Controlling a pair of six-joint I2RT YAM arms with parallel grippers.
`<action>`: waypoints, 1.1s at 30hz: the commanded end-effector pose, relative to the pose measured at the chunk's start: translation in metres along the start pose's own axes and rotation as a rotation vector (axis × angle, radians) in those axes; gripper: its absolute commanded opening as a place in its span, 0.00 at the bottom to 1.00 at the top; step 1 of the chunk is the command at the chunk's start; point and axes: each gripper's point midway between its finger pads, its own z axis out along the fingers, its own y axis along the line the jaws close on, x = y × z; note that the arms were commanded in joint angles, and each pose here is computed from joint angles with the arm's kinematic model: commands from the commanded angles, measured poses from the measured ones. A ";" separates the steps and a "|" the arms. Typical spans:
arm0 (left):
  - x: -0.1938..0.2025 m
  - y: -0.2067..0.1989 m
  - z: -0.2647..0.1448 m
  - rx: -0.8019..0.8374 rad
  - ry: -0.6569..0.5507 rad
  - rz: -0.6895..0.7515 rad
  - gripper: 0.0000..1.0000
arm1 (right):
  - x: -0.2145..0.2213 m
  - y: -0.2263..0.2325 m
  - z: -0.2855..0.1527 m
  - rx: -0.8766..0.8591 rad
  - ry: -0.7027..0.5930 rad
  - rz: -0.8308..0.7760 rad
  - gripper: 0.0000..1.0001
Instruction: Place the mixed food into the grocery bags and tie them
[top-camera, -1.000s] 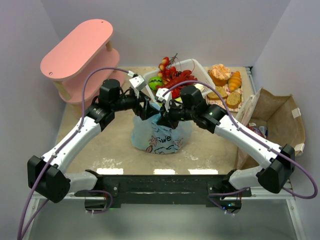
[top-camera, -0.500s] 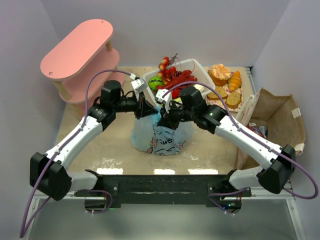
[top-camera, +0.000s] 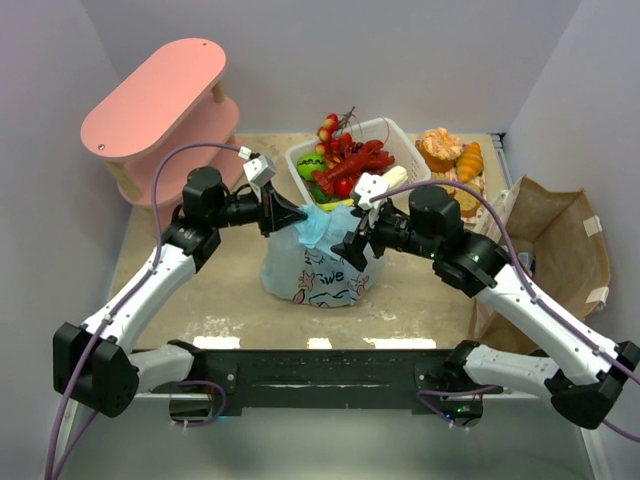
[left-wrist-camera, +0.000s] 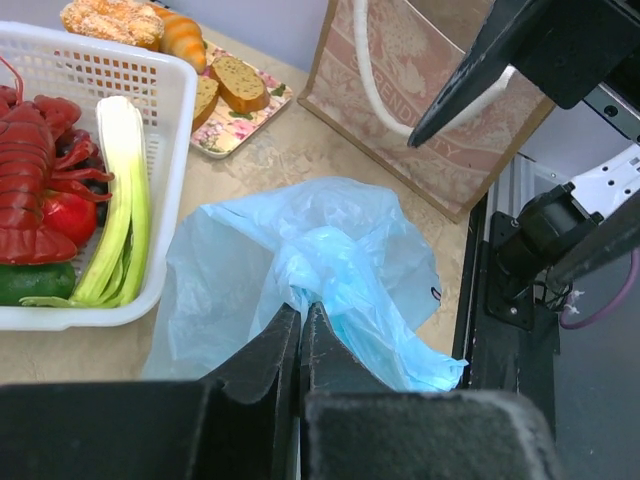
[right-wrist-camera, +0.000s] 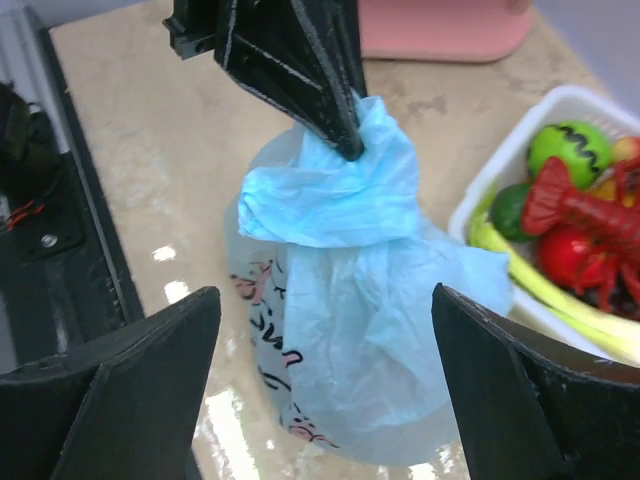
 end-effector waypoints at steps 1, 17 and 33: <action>-0.011 0.001 -0.001 0.026 -0.027 0.004 0.00 | 0.002 -0.025 0.008 0.145 -0.040 -0.071 0.90; -0.004 0.001 -0.001 0.043 -0.010 -0.014 0.00 | 0.036 -0.024 0.043 0.334 0.111 -0.327 0.93; 0.005 -0.005 -0.003 0.093 0.020 -0.007 0.00 | 0.026 -0.048 0.040 0.458 0.129 -0.391 0.91</action>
